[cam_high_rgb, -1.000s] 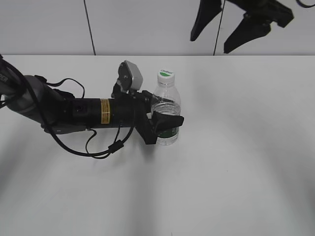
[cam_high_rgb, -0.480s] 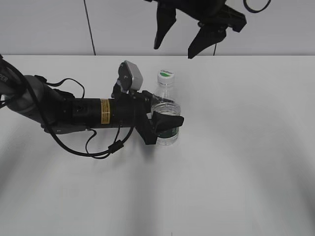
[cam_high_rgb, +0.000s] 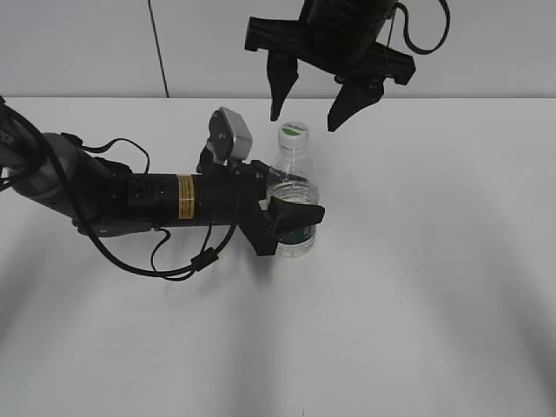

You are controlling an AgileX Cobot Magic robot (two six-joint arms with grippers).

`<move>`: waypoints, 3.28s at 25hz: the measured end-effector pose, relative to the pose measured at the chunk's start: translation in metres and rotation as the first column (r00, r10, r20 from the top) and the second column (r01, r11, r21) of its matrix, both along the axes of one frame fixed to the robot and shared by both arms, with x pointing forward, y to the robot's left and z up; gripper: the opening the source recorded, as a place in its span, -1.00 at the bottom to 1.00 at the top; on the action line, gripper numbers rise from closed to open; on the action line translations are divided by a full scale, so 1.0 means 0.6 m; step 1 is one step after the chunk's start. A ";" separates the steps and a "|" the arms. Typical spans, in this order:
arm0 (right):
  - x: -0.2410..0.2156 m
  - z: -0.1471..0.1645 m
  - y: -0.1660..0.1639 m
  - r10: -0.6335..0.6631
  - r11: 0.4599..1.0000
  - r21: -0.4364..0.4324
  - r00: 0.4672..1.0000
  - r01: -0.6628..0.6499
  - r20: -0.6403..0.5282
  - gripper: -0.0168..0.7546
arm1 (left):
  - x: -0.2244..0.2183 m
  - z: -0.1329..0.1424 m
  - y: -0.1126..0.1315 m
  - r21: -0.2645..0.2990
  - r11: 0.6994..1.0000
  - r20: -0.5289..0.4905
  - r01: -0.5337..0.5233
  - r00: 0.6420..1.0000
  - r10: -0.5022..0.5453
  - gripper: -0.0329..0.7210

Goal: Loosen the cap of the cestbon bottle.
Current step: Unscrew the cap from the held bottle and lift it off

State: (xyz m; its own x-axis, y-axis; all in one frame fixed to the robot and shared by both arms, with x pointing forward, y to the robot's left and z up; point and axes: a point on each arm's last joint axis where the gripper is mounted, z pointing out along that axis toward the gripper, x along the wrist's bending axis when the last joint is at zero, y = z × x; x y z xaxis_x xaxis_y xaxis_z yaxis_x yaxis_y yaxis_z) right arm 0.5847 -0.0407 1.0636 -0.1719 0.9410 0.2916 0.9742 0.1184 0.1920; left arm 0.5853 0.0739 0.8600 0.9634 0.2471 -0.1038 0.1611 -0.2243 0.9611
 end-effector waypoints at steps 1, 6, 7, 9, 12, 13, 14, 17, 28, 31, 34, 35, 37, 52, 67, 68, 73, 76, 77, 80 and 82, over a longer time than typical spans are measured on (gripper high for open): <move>0.002 -0.001 -0.001 -0.003 1.000 -0.013 1.000 0.004 0.008 0.39 | 0.000 0.000 0.000 0.000 1.000 0.000 0.000 1.000 0.000 0.14; 0.008 -0.007 -0.004 -0.018 0.999 -0.044 1.000 0.019 0.019 0.39 | 0.000 0.000 0.000 0.000 1.000 0.000 0.001 1.000 -0.001 0.14; 0.008 -0.009 -0.003 -0.018 0.999 -0.042 1.000 0.019 0.015 0.39 | 0.000 0.000 0.000 0.001 1.000 0.000 0.002 1.000 -0.002 0.14; 0.008 -0.015 0.001 -0.016 0.999 -0.045 1.000 0.016 0.006 0.39 | -0.001 0.000 0.000 0.002 1.000 0.001 0.004 1.000 -0.004 0.14; 0.008 -0.025 0.007 -0.011 0.999 -0.045 1.000 0.011 -0.011 0.39 | -0.001 0.000 -0.001 0.005 1.000 0.005 0.012 1.000 -0.012 0.14; 0.008 -0.029 0.009 -0.011 0.999 -0.043 1.000 0.010 -0.018 0.39 | -0.001 0.000 -0.001 0.005 1.000 0.006 0.013 1.000 -0.013 0.14; 0.009 -0.032 0.010 -0.011 0.999 -0.043 1.000 0.010 -0.024 0.39 | -0.001 0.000 -0.001 0.006 1.000 0.006 0.013 1.000 -0.013 0.14; 0.011 -0.038 0.012 -0.013 0.999 -0.047 0.999 0.011 -0.032 0.39 | -0.001 0.000 -0.001 0.007 1.000 0.008 0.016 1.000 -0.016 0.14; 0.013 -0.041 0.011 -0.013 0.998 -0.058 1.000 0.011 -0.027 -0.07 | 0.000 0.001 -0.001 0.007 1.000 0.009 0.017 1.000 -0.017 0.14; 0.013 -0.041 0.011 -0.011 0.998 -0.060 1.000 0.010 -0.026 -0.15 | 0.000 0.001 -0.001 0.007 1.000 0.009 0.017 1.000 -0.017 0.13; 0.012 -0.041 0.012 0.006 0.998 -0.064 1.000 -0.007 -0.021 -0.15 | 0.000 0.001 -0.001 0.007 1.000 0.010 0.018 1.000 -0.018 0.13; 0.012 -0.041 0.011 0.014 0.998 -0.065 1.000 -0.015 -0.018 -0.15 | 0.000 0.001 -0.001 0.007 1.000 0.010 0.019 1.000 -0.019 0.13; 0.012 -0.041 0.011 0.049 0.996 -0.071 0.999 -0.050 -0.008 -0.15 | 0.000 0.001 -0.001 0.007 1.000 0.010 0.019 1.000 -0.019 0.13; 0.014 -0.041 0.010 0.775 0.626 -0.287 0.619 -0.725 0.128 -0.15 | 0.000 0.000 -0.001 0.010 1.000 0.010 0.020 1.000 -0.020 0.13; 0.011 -0.039 0.011 0.994 0.062 -0.435 0.018 -0.898 0.104 -0.16 | -0.004 0.000 -0.001 0.009 0.999 0.017 0.053 0.998 -0.053 0.13; 0.011 -0.039 0.011 0.995 0.035 -0.442 -0.011 -0.896 0.101 -0.16 | -0.004 0.000 -0.001 0.009 0.998 0.018 0.054 0.998 -0.054 0.13; 0.010 -0.037 0.011 0.991 -0.043 -0.462 -0.095 -0.886 0.091 -0.16 | -0.004 0.001 -0.001 0.008 0.998 0.016 0.056 0.998 -0.056 0.13; 0.009 -0.036 0.011 0.990 -0.058 -0.462 -0.112 -0.885 0.091 -0.16 | -0.005 0.001 -0.001 0.006 0.998 0.016 0.060 0.998 -0.060 0.13; 0.009 -0.035 0.011 0.989 -0.060 -0.463 -0.115 -0.884 0.091 -0.16 | -0.005 0.001 -0.001 0.006 0.998 0.014 0.061 0.998 -0.061 0.13; 0.010 -0.030 0.012 0.988 -0.064 -0.469 -0.122 -0.881 0.094 -0.16 | -0.005 0.001 -0.001 0.000 0.998 0.007 0.061 0.998 -0.061 0.13; 0.010 -0.027 0.012 0.987 -0.068 -0.471 -0.128 -0.880 0.097 -0.18 | -0.006 0.002 -0.001 -0.004 0.998 0.003 0.061 0.998 -0.061 0.13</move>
